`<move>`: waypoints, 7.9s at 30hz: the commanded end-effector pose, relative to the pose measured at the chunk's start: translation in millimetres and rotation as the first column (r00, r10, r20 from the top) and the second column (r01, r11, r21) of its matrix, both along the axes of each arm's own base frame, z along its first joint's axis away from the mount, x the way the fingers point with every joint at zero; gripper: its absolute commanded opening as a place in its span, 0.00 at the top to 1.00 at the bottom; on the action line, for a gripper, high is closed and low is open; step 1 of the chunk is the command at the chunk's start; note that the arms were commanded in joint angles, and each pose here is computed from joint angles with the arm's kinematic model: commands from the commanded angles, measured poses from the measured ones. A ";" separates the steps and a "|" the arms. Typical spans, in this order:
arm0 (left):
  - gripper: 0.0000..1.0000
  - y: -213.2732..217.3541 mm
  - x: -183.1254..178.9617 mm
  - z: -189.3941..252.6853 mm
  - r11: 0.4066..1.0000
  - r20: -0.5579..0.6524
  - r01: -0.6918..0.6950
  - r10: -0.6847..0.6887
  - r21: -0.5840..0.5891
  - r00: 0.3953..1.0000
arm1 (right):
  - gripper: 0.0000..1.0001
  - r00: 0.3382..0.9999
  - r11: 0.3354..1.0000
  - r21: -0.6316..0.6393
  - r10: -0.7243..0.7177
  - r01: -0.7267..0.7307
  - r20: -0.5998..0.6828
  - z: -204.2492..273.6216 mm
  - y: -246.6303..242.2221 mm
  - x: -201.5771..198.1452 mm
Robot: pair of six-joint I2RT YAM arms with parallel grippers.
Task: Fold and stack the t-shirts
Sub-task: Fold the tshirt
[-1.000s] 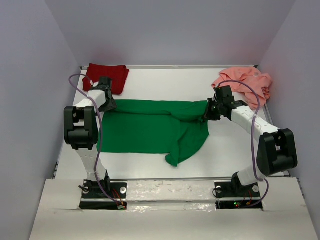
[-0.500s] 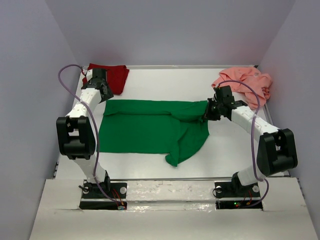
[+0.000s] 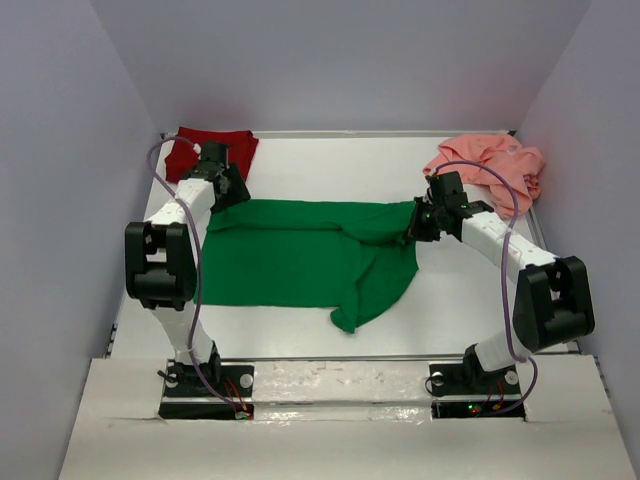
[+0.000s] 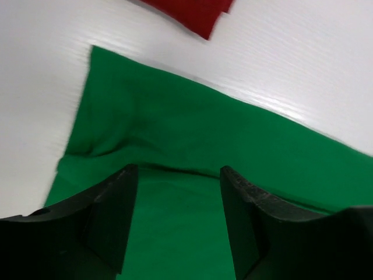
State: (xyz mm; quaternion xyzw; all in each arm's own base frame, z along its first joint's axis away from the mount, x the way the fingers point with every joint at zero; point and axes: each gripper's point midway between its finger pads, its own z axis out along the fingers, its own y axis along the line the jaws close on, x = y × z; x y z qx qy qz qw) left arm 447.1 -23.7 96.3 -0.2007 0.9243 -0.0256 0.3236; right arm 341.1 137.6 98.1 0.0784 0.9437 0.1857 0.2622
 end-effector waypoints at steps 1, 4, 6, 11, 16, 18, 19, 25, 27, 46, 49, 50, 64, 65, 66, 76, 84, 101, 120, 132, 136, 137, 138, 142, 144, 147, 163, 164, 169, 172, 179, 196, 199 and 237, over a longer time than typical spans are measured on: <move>0.40 -53.0 9.8 -3.2 0.978 0.041 0.170 -0.167 -0.124 0.985 | 1.00 1.000 1.000 0.012 0.014 -0.014 0.024 4.7 6.7 6.6; 0.43 -84.9 9.9 -11.2 0.959 0.022 0.249 -0.248 -0.133 0.969 | 1.00 1.000 1.000 0.013 0.013 -0.013 0.025 4.9 7.2 8.1; 0.43 -97.8 10.2 -13.3 0.954 0.020 0.273 -0.273 -0.124 0.962 | 1.00 1.000 1.000 0.015 0.014 -0.014 0.025 5.0 7.5 8.3; 0.43 -133.3 17.9 -4.1 0.933 0.052 0.333 -0.329 -0.135 0.943 | 1.00 1.000 1.000 0.011 0.011 -0.011 0.026 4.9 6.9 9.1; 0.44 -171.4 19.4 -9.7 0.905 0.044 0.394 -0.392 -0.162 0.919 | 1.00 1.000 1.000 0.012 0.014 -0.014 0.023 3.9 7.4 9.2; 0.44 -181.9 23.5 -4.1 0.897 0.061 0.412 -0.408 -0.161 0.911 | 1.00 1.000 1.000 0.012 0.014 -0.014 0.023 3.5 7.5 9.5; 0.47 -188.8 21.9 -7.8 0.891 0.053 0.424 -0.421 -0.160 0.905 | 1.00 1.000 1.000 0.011 0.015 -0.016 0.023 3.5 7.3 9.1; 1.00 -206.3 21.8 -17.2 0.876 0.033 0.450 -0.451 -0.176 0.892 | 1.00 1.000 1.000 0.006 0.015 -0.015 0.025 3.2 6.3 8.7; 1.00 -211.7 18.5 -20.1 0.869 0.025 0.458 -0.462 -0.189 0.887 | 1.00 1.000 1.000 0.005 0.014 -0.014 0.025 3.2 6.0 8.8; 1.00 -228.9 -10.8 -53.3 0.843 -0.084 0.492 -0.519 -0.219 0.851 | 1.00 1.000 1.000 0.008 0.011 -0.012 0.022 2.3 6.2 7.8; 1.00 -227.8 -16.6 -58.9 0.842 -0.111 0.490 -0.522 -0.224 0.846 | 1.00 1.000 1.000 0.009 0.011 -0.012 0.025 3.1 6.3 8.1; 1.00 -228.1 -18.2 -59.3 0.841 -0.114 0.493 -0.525 -0.225 0.843 | 1.00 1.000 1.000 0.009 0.011 -0.012 0.025 3.1 6.3 8.1; 1.00 -229.3 -70.5 -55.0 0.809 -0.214 0.523 -0.580 -0.269 0.786 | 1.00 1.000 1.000 0.007 0.009 -0.009 0.020 1.8 6.4 9.4; 1.00 -229.1 -75.9 -55.2 0.806 -0.223 0.528 -0.585 -0.267 0.780 | 1.00 1.000 1.000 0.008 0.008 -0.008 0.021 2.4 6.5 9.5; 1.00 -227.5 -80.2 -52.1 0.807 -0.231 0.529 -0.585 -0.263 0.777 | 1.00 1.000 1.000 0.008 0.008 -0.008 0.020 1.9 6.5 9.4; 1.00 -208.6 -96.7 -47.5 0.817 -0.288 0.547 -0.576 -0.183 0.765 | 1.00 1.000 1.000 0.010 0.011 -0.011 0.011 -0.7 7.6 10.6; 1.00 -202.5 -89.2 -55.5 0.827 -0.309 0.546 -0.558 -0.131 0.770 | 1.00 1.000 1.000 0.003 0.011 -0.011 0.004 -1.9 6.7 9.6; 1.00 -231.7 -44.9 -54.6 0.816 -0.267 0.559 -0.577 -0.147 0.772 | 0.38 0.991 0.991 -0.135 -0.041 0.024 -0.126 -16.1 -17.1 -5.7; 1.00 -231.3 -39.1 -63.9 0.822 -0.287 0.553 -0.568 -0.140 0.771 | 1.00 0.999 0.989 -0.146 -0.008 0.015 0.049 -4.8 3.3 101.7; 1.00 -223.3 -40.9 -57.8 0.836 -0.300 0.538 -0.544 -0.108 0.784 | 1.00 1.000 0.989 -0.149 -0.005 0.006 0.007 -53.2 8.3 128.8; 1.00 -219.2 -37.8 -59.0 0.843 -0.311 0.530 -0.530 -0.093 0.789 | 1.00 1.000 0.982 -0.187 -0.025 0.024 -0.008 -66.5 -2.9 132.0; 1.00 -217.7 -36.8 -61.0 0.846 -0.317 0.525 -0.524 -0.088 0.791 | 1.00 0.999 0.982 -0.187 -0.036 0.033 -0.014 -69.9 -8.8 134.1; 1.00 -216.0 -34.3 -61.6 0.851 -0.320 0.519 -0.516 -0.082 0.794 | 1.00 0.999 0.980 -0.193 -0.046 0.040 -0.027 -77.6 -15.5 135.9; 1.00 -207.3 -25.8 -63.4 0.866 -0.338 0.498 -0.481 -0.040 0.809 | 1.00 0.997 0.976 -0.211 -0.062 0.052 -0.042 -89.7 -28.1 140.6; 1.00 -197.1 -17.1 -64.7 0.882 -0.342 0.472 -0.442 0.006 0.830 | 1.00 0.997 0.975 -0.217 -0.065 0.055 -0.039 -92.3 -32.5 146.4; 1.00 -190.7 -9.0 -69.3 0.896 -0.339 0.444 -0.416 0.007 0.844 | 1.00 0.996 0.966 -0.247 -0.088 0.079 -0.023 -93.1 -42.1 155.7; 1.00 -186.8 15.3 -80.1 0.919 -0.322 0.394 -0.380 -0.025 0.867 | 1.00 0.997 0.983 -0.177 -0.042 0.052 0.064 -63.0 -17.6 230.8; 1.00 -184.8 13.5 -81.0 0.919 -0.327 0.393 -0.378 -0.023 0.866 | 1.00 0.996 0.984 -0.169 -0.039 0.053 0.082 -52.3 -16.5 232.5; 1.00 -184.3 10.6 -75.8 0.919 -0.316 0.395 -0.381 -0.023 0.869 | 1.00 0.987 0.991 -0.128 -0.024 0.045 0.158 -4.1 -11.1 232.3; 1.00 -184.0 9.3 -73.6 0.918 -0.317 0.395 -0.382 -0.024 0.868 | 1.00 0.981 0.991 -0.125 -0.026 0.051 0.190 16.6 -12.2 230.7; 1.00 -179.2 8.0 -64.0 0.917 -0.312 0.399 -0.379 -0.002 0.871 | 1.00 0.992 0.992 -0.126 -0.012 0.028 0.124 -6.7 -10.7 219.7; 1.00 -172.1 10.6 -56.0 0.922 -0.299 0.388 -0.370 -0.002 0.879 | 1.00 0.975 0.939 0.262 0.210 -0.223 0.076 4.3 102.9 197.2; 1.00 -172.2 10.7 -57.8 0.922 -0.301 0.388 -0.370 -0.002 0.879 | 1.00 0.967 0.908 0.334 0.251 -0.252 0.048 3.4 133.2 187.8; 1.00 -169.5 -6.7 -40.3 0.926 -0.291 0.377 -0.369 -0.032 0.883 | 1.00 0.933 0.877 0.394 0.343 -0.277 -0.109 -77.1 181.3 155.0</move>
